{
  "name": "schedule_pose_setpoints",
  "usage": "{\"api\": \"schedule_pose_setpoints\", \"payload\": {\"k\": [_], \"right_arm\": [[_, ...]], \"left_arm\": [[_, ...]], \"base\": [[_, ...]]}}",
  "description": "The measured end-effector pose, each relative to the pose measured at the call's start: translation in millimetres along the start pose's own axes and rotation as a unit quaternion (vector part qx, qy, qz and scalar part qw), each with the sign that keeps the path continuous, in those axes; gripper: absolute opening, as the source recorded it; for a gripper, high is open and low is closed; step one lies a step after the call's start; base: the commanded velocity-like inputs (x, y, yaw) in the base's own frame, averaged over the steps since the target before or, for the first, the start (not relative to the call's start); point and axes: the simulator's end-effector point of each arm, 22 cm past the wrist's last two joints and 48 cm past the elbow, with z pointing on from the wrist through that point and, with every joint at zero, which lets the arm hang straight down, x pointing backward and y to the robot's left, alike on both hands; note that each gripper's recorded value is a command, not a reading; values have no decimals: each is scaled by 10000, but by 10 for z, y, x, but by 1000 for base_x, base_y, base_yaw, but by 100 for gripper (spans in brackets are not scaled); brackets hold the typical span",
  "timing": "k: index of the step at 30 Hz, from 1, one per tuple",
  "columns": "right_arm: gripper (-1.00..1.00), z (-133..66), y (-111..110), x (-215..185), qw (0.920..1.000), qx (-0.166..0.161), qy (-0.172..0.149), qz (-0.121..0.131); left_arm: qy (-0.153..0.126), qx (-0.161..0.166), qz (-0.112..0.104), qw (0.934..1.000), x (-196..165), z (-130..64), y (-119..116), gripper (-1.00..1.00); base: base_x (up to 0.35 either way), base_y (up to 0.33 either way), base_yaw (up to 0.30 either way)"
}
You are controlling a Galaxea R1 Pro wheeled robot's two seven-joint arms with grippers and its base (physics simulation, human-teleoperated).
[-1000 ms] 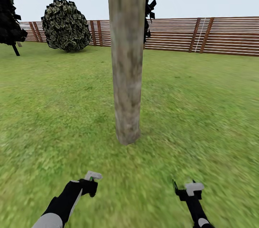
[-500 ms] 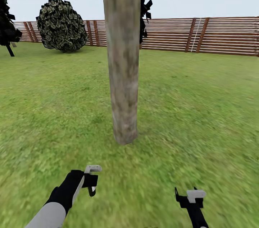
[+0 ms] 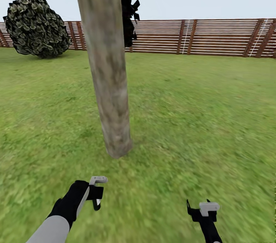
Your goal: In the garden, pick up the pesticide atomizer on the floor and spray pesticide onto both trees until each tree trunk is fully covered.
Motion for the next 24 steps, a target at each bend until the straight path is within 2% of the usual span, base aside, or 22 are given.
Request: {"api": "schedule_pose_setpoints", "payload": {"k": [7, 8, 24], "right_arm": [[100, -6, -4, 10, 10000, 8, 11, 1], [100, -72, 32, 161, 9998, -33, 185, -6], [100, -74, 35, 166, 9998, -36, 191, -6]], "left_arm": [[-57, 18, 12, 10000, -25, -3, -25, -100], [-132, 14, 10, 9999, -84, -28, -22, -100], [-171, -7, 16, 9999, -110, -43, -3, -100]], "base": [[52, 0, -44], [0, 0, 0], [-11, 0, 0]]}}
